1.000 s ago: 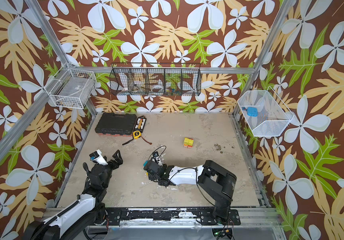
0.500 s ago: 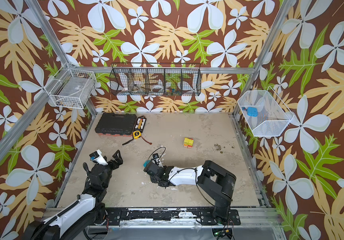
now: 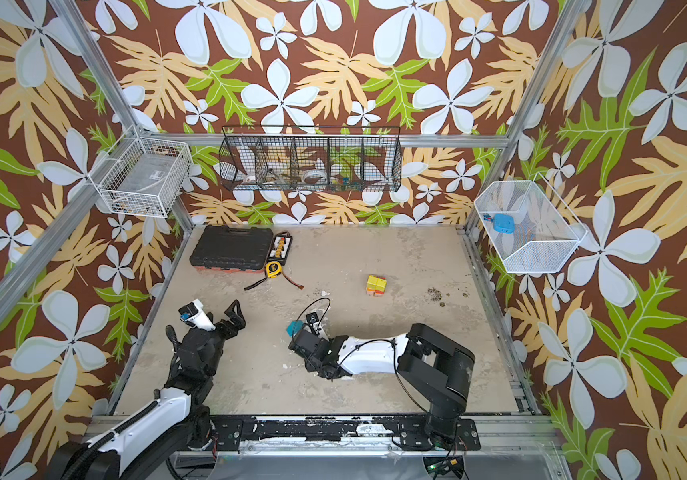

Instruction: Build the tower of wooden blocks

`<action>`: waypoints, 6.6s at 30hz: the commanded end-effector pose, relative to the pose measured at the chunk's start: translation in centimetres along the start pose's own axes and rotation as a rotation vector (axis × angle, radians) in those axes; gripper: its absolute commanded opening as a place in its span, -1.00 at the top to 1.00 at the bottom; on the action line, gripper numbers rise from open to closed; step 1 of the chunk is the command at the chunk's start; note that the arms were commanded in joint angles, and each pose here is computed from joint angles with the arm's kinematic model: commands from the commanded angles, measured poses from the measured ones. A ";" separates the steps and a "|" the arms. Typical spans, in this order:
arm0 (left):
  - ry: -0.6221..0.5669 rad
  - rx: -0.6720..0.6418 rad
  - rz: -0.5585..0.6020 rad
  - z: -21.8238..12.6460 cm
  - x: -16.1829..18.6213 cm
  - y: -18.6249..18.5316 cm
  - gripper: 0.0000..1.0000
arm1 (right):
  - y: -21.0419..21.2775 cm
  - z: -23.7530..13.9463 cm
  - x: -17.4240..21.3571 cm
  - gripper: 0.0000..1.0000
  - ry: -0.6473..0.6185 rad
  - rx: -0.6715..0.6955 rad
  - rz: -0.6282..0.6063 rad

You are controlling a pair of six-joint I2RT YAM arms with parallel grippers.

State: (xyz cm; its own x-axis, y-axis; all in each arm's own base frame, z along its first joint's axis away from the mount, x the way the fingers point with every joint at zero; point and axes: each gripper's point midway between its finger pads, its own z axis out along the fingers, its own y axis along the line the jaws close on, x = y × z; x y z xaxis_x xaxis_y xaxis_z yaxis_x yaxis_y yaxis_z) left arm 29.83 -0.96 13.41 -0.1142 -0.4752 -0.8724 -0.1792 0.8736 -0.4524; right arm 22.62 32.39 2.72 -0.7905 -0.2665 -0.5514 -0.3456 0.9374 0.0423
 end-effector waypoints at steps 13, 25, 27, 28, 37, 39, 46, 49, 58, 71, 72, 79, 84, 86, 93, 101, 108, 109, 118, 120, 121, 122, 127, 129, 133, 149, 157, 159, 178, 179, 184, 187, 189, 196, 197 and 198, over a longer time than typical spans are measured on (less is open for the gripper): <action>-0.038 0.010 -0.023 -0.3 -0.8 -0.1 -1.00 | -9.0 -3.8 -1.4 0.72 0.118 0.555 -0.278; -0.039 0.015 -0.022 -0.4 -0.8 -0.2 -1.00 | -9.2 1.0 0.1 0.63 0.327 0.674 -0.506; -0.039 0.017 -0.023 -0.4 -0.8 -0.2 -1.00 | -9.2 1.2 0.1 0.60 0.329 0.671 -0.502; -0.038 0.018 -0.023 -0.4 -0.8 -0.2 -1.00 | -9.1 1.4 0.2 0.58 0.332 0.666 -0.502; -0.038 0.018 -0.022 -0.4 -0.8 -0.2 -1.00 | -8.2 2.3 0.8 0.15 0.332 0.618 -0.469; -0.040 0.017 -0.023 -0.4 -0.8 -0.2 -1.00 | -7.8 2.3 0.6 0.06 0.320 0.607 -0.458; -0.041 0.016 -0.025 -0.4 -0.8 -0.2 -1.00 | -5.7 2.0 -0.3 -0.20 0.263 0.515 -0.400; -0.043 0.016 -0.023 -0.5 -0.8 -0.1 -1.00 | -5.5 0.9 -1.4 -0.30 0.214 0.512 -0.354; -0.044 0.026 -0.025 -0.6 -0.9 -0.3 -1.00 | -9.1 -5.7 -3.7 -0.19 -0.045 0.230 0.086; -0.044 0.033 -0.028 -0.8 -0.8 -0.3 -1.00 | -11.9 -4.3 -0.1 -0.08 0.021 0.106 0.243; -0.046 0.034 -0.029 -0.8 -0.8 -0.3 -1.00 | -12.1 -4.3 -0.1 -0.06 0.019 0.117 0.245; -0.044 0.033 -0.027 -0.8 -0.8 -0.3 -1.00 | -12.7 -3.8 0.6 0.14 0.033 0.147 0.245; -0.038 0.046 -0.023 -0.8 -0.7 -0.5 -1.00 | -12.9 -3.1 1.3 0.32 0.050 0.158 0.241; -0.039 0.048 -0.023 -0.8 -0.7 -0.5 -1.00 | -13.0 -2.9 1.4 0.41 0.054 0.169 0.238; -0.040 0.046 -0.024 -0.8 -0.7 -0.5 -1.00 | -13.3 -2.5 1.5 0.80 0.073 0.199 0.218; -0.041 0.046 -0.024 -0.8 -0.7 -0.5 -1.00 | -16.7 -4.0 1.6 0.94 0.125 0.481 0.104; -0.044 0.042 -0.026 -0.8 -0.8 -0.4 -1.00 | -19.1 -4.1 2.3 1.00 0.260 0.814 -0.102; -0.044 0.042 -0.025 -0.8 -0.8 -0.4 -1.00 | -18.9 -3.7 2.5 1.00 0.269 0.827 -0.123; -0.044 0.040 -0.024 -0.8 -0.8 -0.4 -1.00 | -15.3 -1.2 1.4 1.00 0.256 0.856 -0.252; -0.040 0.041 -0.023 -0.7 -0.7 -0.5 -1.00 | -15.2 -1.5 1.1 1.00 0.234 0.841 -0.226; -0.038 0.044 -0.022 -0.7 -0.7 -0.5 -1.00 | -15.1 -1.6 1.0 1.00 0.221 0.813 -0.211; -0.040 0.044 -0.023 -0.7 -0.8 -0.5 -1.00 | -15.1 -1.9 0.7 0.93 0.203 0.779 -0.181; -0.041 0.039 -0.022 -0.7 -0.8 -0.4 -1.00 | -15.1 -4.4 -1.5 0.44 0.093 0.543 -0.022; -0.038 0.043 -0.022 -0.7 -0.7 -0.5 -1.00 | -15.1 -5.4 -2.4 0.30 0.052 0.438 0.036; -0.042 0.045 -0.023 -0.8 -0.7 -0.5 -1.00 | -16.3 -6.7 -3.0 -0.04 0.015 0.254 0.123; -0.038 0.045 -0.022 -0.8 -0.7 -0.5 -1.00 | -17.4 -3.6 -1.5 -0.05 0.107 -0.109 0.215; -0.037 0.047 -0.022 -0.8 -0.7 -0.5 -1.00 | -17.9 -2.4 -0.7 0.06 0.147 -0.071 0.214; -0.040 0.049 -0.024 -0.8 -0.7 -0.6 -1.00 | -18.0 -2.3 -0.5 0.14 0.152 -0.064 0.214; -0.039 0.044 -0.022 -0.8 -0.7 -0.4 -1.00 | -17.2 -2.4 0.7 0.20 0.154 -0.091 0.213; -0.040 0.044 -0.023 -0.8 -0.7 -0.4 -1.00 | -17.3 -2.5 0.7 0.21 0.148 -0.085 0.213; -0.035 0.047 -0.022 -0.7 -0.6 -0.5 -1.00 | -17.7 -2.2 0.3 0.41 0.152 -0.054 0.212; -0.036 0.048 -0.022 -0.8 -0.6 -0.5 -1.00 | -18.3 -2.1 0.2 0.37 0.162 -0.018 0.212; -0.039 0.044 -0.022 -0.8 -0.7 -0.4 -1.00 | -18.5 -2.1 -0.1 0.35 0.159 -0.004 0.211; -0.038 0.046 -0.022 -0.8 -0.7 -0.5 -1.00 | -18.4 -1.9 -0.1 0.49 0.167 -0.006 0.205; -0.037 0.046 -0.022 -0.8 -0.7 -0.5 -1.00 | -18.4 -2.0 0.0 0.52 0.168 -0.007 0.207; -0.038 0.045 -0.023 -0.8 -0.7 -0.5 -1.00 | -18.4 -2.0 0.0 0.52 0.168 -0.006 0.207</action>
State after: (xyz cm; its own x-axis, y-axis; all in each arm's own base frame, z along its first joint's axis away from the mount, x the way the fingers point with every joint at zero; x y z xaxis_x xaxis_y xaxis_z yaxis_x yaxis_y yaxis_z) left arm 29.17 -1.21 13.90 -0.0930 -0.4846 -0.8698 -0.1429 0.8710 -0.4700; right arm 28.11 15.06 3.70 -0.9149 -0.1073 -0.3892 -0.1815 0.9704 0.1591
